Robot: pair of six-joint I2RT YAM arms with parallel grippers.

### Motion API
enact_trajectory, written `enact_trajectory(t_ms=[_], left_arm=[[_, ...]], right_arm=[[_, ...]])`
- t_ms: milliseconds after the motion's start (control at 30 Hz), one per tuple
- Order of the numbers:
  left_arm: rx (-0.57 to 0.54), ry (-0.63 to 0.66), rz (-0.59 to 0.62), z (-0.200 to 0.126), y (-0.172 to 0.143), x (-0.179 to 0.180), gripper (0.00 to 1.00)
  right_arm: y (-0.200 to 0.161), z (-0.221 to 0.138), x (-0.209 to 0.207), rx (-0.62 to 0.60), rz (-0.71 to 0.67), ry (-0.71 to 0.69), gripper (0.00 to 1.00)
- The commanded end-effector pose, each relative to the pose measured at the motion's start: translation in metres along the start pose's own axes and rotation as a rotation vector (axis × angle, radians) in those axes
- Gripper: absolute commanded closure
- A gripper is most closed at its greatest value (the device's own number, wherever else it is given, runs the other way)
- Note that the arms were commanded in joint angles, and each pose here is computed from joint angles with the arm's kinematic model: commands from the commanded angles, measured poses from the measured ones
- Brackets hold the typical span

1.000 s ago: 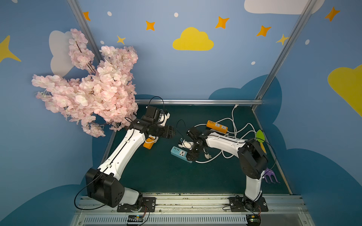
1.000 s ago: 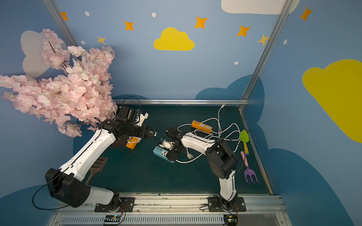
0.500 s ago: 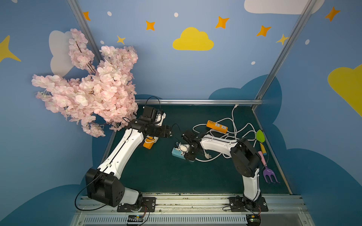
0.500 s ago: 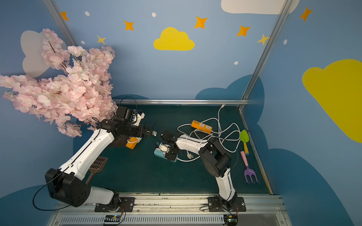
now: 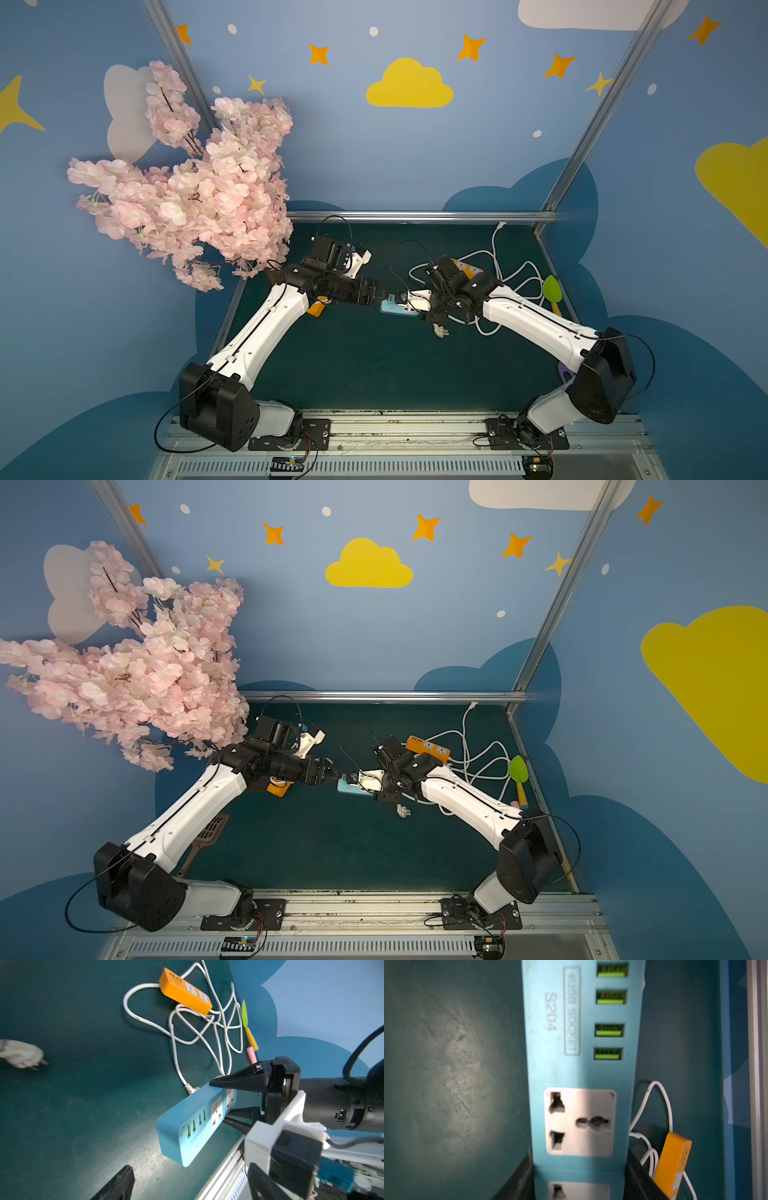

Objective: Wrap the cord around the power strip
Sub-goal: Pick up the power strip from the center of the board.

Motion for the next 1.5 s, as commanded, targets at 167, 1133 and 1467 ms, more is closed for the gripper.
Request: enact_trajectory(t_ms=[167, 1133, 1467], left_arm=[[0.021, -0.295, -0.016, 0.017, -0.008, -0.030, 0.17], [-0.079, -0.421, 0.059, 0.016, 0.033, -0.045, 0.96], [-0.459, -0.292, 0.101, -0.035, 0.114, -0.044, 0.98]], right_arm=[[0.011, -0.045, 0.012, -0.157, -0.191, -0.025, 0.93], [0.035, -0.061, -0.069, -0.329, 0.042, -0.207, 0.35], [-0.003, -0.096, -0.141, -0.407, 0.765, -0.554, 0.32]])
Point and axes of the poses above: each gripper's point midway between its finger pads, its own z axis out along the fingers, its own x axis along the line the jaws close on, y = z × x, the point moved 5 cm from there along -z, back along the fingers, and after that the axes turned 11 degrees about z, right-handed, at the moved point
